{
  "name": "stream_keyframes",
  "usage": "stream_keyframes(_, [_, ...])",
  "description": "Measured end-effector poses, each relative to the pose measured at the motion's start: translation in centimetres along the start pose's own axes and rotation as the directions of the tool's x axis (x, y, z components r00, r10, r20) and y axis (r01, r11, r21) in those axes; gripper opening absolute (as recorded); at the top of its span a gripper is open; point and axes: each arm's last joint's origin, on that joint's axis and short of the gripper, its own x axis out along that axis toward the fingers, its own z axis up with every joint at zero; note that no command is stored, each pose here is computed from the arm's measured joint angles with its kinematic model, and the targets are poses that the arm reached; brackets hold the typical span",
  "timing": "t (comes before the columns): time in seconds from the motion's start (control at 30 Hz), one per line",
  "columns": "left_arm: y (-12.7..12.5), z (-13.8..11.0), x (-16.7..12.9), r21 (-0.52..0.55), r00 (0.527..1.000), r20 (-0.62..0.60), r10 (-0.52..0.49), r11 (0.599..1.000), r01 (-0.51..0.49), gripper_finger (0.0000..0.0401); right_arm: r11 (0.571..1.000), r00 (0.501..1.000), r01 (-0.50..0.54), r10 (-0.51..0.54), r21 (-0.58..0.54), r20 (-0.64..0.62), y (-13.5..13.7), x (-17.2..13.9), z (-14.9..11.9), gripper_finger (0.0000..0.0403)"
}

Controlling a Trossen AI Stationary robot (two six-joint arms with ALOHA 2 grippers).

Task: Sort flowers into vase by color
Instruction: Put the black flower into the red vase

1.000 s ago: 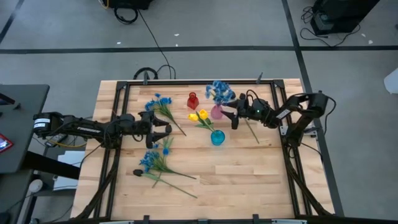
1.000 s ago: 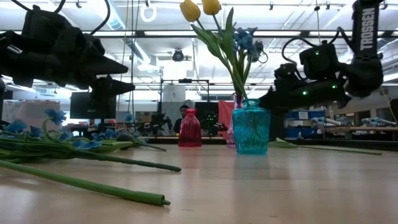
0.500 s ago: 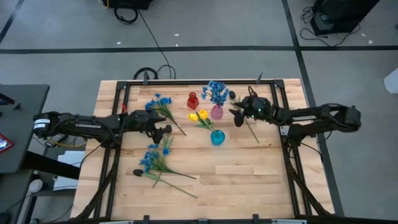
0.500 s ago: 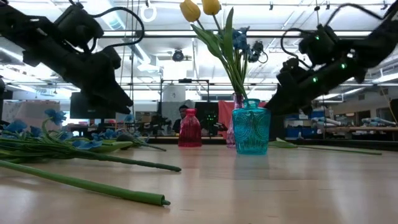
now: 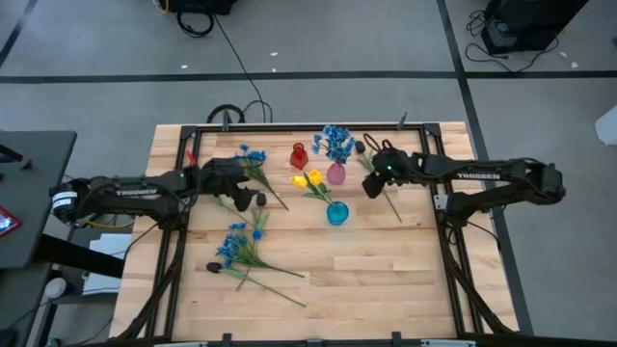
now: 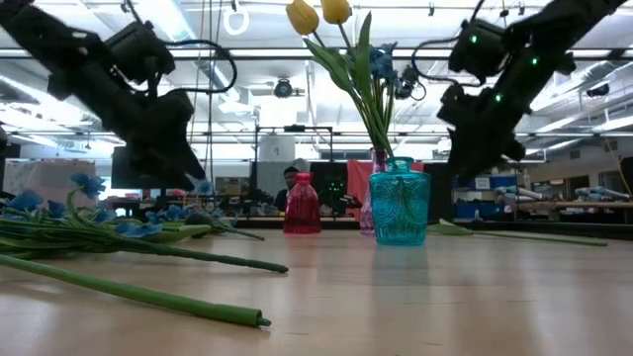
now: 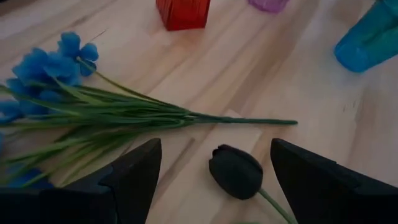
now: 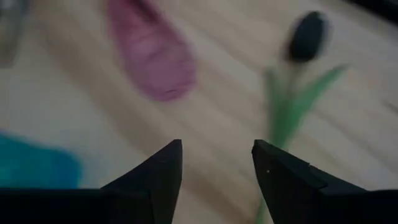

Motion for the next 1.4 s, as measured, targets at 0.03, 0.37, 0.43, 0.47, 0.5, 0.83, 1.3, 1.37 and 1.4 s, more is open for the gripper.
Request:
stream_keyframes(0.03, [-0.2, 0.3, -0.2, 0.025, 1.000, -0.018, -0.006, 1.000, 0.007, 0.0307, 1.000, 1.000, -0.030, 0.030, -0.007, -0.002, 0.4, -0.3, 0.0, 0.0205])
stream_keyframes(0.37, [-1.5, 1.6, -0.4, 0.213, 0.998, -0.065, -0.017, 0.977, 0.031, 0.0275, 0.974, 0.972, -0.223, 0.225, -0.045, 0.060, 3.7, -2.8, -1.1, 0.0196])
stream_keyframes(0.43, [-1.2, 1.7, 0.1, 0.176, 0.994, -0.110, 0.012, 0.984, 0.008, 0.0265, 0.965, 0.962, -0.256, 0.260, -0.051, 0.089, 4.5, -3.4, -1.4, 0.0196])
stream_keyframes(0.47, [-1.2, 1.7, 0.4, 0.155, 0.991, -0.130, 0.012, 0.988, 0.008, 0.0260, 0.962, 0.958, -0.266, 0.270, -0.057, 0.098, 4.8, -3.7, -1.6, 0.0196])
stream_keyframes(0.5, [-1.2, 1.7, 0.7, 0.139, 0.989, -0.148, 0.001, 0.990, 0.020, 0.0255, 0.960, 0.955, -0.272, 0.277, -0.066, 0.102, 5.1, -3.9, -1.8, 0.0196])
stream_keyframes(0.83, [-3.1, -0.2, 2.0, -0.137, 0.930, -0.347, -0.122, 0.987, 0.078, 0.0232, 0.950, 0.953, -0.263, 0.283, -0.170, 0.105, 6.4, -4.7, -3.2, 0.0196])
stream_keyframes(1.3, [-5.0, -1.9, 4.8, -0.210, 0.930, -0.367, -0.035, 0.977, -0.046, 0.0231, 0.936, 0.958, -0.185, 0.240, -0.299, 0.160, 6.6, -4.8, -3.3, 0.0196])
stream_keyframes(1.37, [-5.1, -2.0, 5.3, -0.191, 0.926, -0.377, -0.022, 0.980, -0.055, 0.0231, 0.934, 0.957, -0.188, 0.244, -0.304, 0.158, 6.7, -4.9, -3.4, 0.0196])
stream_keyframes(1.4, [-5.2, -1.9, 5.5, -0.182, 0.928, -0.373, -0.013, 0.981, -0.059, 0.0230, 0.932, 0.957, -0.190, 0.246, -0.310, 0.153, 6.7, -4.9, -3.5, 0.0196])
